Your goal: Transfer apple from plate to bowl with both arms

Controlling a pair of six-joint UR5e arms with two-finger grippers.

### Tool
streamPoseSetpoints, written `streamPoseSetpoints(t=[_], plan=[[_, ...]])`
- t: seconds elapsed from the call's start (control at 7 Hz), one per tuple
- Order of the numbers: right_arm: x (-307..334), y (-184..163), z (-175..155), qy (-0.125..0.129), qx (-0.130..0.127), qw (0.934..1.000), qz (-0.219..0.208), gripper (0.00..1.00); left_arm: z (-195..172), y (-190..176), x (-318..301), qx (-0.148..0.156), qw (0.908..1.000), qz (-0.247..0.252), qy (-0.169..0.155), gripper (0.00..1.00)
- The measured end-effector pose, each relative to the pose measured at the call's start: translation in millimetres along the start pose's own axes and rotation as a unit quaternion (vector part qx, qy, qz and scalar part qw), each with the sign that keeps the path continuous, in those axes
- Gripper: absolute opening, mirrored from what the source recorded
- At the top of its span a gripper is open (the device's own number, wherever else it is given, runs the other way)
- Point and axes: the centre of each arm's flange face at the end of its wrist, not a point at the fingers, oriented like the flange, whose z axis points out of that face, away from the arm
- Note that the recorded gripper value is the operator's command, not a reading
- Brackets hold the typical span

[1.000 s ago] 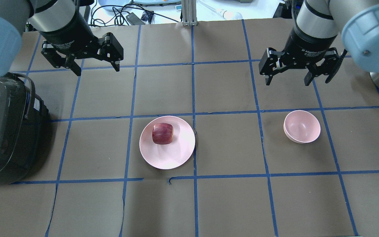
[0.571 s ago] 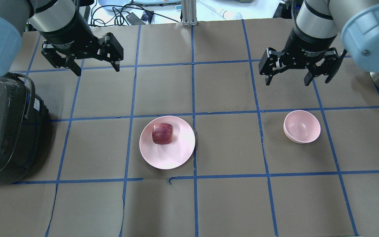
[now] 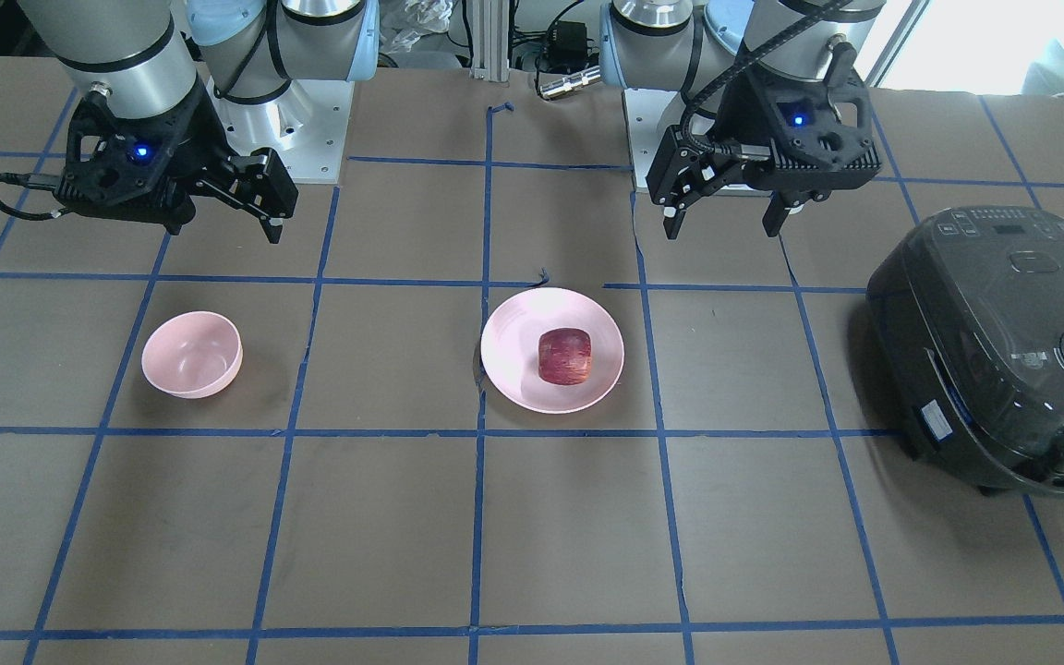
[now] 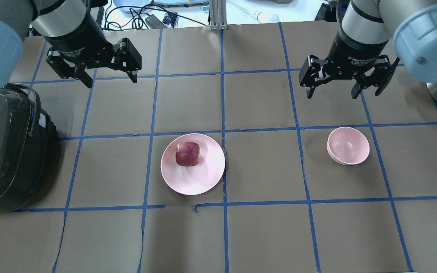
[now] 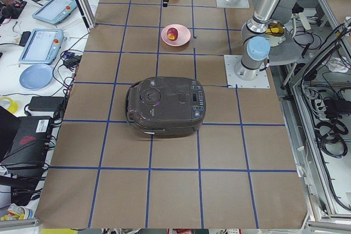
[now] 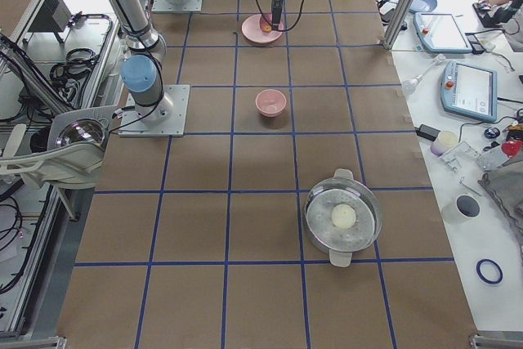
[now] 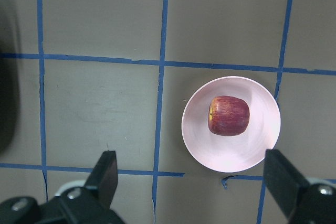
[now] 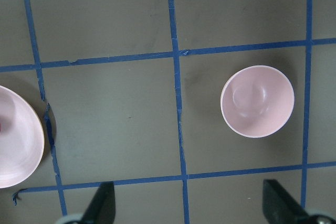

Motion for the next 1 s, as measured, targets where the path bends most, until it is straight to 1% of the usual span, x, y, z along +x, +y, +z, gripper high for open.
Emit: streamPoseSetpoints(t=[0.29, 0.57, 0.86, 1.0], plan=[[-0.1, -0.3, 0.7, 0.001, -0.001, 1.0, -0.001, 1.0, 0.3, 0.1, 0.1, -0.001, 1.0, 0.0, 0.0, 1.0], [-0.5, -0.8, 2.1, -0.001, -0.002, 1.0, -0.001, 1.0, 11.8, -0.8, 2.6, -0.012, 0.9999, 0.001, -0.001, 1.0], [4.0, -8.2, 9.1, 0.003, -0.007, 1.0, 0.004, 1.0, 56.0, 6.6, 6.6, -0.043, 0.999, -0.001, -0.005, 1.0], [14.7, -21.4, 19.8, 0.003, -0.012, 0.9999, -0.005, 1.0, 84.8, 13.3, 14.1, -0.052, 0.9986, -0.006, -0.007, 1.0]])
